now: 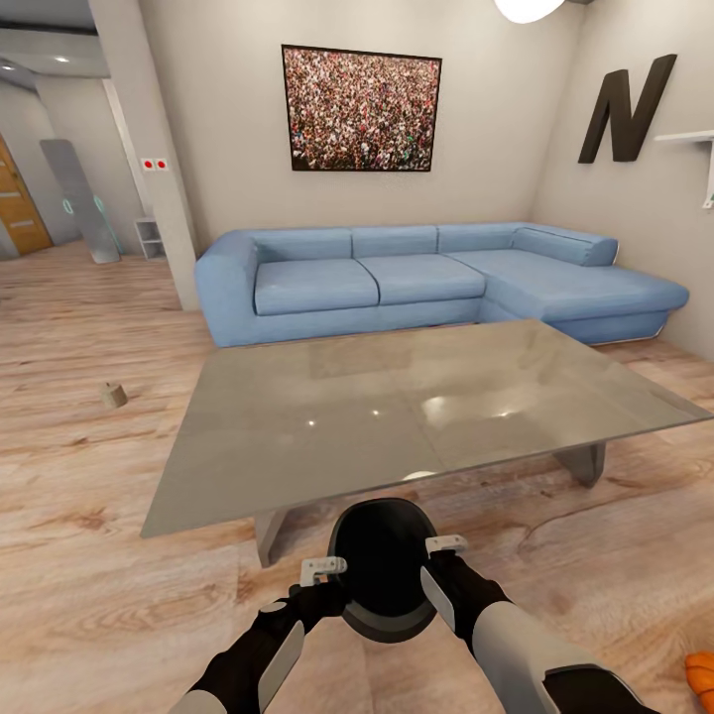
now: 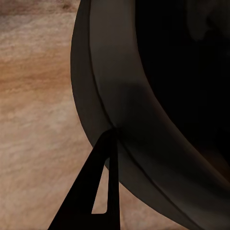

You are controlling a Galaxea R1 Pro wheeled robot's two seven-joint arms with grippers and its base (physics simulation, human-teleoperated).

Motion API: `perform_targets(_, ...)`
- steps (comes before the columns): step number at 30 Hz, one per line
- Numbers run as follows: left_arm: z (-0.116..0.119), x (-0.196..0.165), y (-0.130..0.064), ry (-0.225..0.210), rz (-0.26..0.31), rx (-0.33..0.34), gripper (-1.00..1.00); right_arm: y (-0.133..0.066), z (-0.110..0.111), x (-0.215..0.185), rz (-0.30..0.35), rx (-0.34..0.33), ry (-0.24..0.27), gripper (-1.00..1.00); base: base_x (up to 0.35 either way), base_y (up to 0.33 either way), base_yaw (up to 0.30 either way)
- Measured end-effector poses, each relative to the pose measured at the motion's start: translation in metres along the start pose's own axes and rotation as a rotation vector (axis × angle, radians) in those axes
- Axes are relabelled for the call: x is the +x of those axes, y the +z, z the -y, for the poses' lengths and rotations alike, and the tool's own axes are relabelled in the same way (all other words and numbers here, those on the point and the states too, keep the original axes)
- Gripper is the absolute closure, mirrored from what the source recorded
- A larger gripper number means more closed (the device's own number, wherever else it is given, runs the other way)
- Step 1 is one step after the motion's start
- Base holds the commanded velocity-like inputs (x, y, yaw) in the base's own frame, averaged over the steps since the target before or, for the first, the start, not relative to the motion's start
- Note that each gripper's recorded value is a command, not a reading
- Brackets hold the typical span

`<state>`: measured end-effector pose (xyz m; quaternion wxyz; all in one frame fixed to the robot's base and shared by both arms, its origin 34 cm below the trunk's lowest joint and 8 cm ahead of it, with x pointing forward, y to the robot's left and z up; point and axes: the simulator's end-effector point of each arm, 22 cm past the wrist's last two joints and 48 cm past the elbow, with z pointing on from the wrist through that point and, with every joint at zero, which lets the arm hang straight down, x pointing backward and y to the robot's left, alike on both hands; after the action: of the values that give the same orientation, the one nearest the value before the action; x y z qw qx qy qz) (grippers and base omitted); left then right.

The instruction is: Place each of the two pumpkins and all three candles from the living room inside a cabinet in the living room (use any cabinet), then make sure every cabinet is closed, and position the cauldron so it is next to a table in the living room.

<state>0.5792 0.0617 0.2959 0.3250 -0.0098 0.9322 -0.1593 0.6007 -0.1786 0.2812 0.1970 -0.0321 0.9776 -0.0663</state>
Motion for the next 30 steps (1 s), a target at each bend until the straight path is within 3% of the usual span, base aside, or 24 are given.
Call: perform_targets(30, 0.0003, -0.0003, 0.0000, -0.001, 0.001, 0.000, 1.00, -0.0006, 0.0006, -0.0010, -0.001, 0.002, -0.003, 1.00, 0.036, 0.000, 0.000)
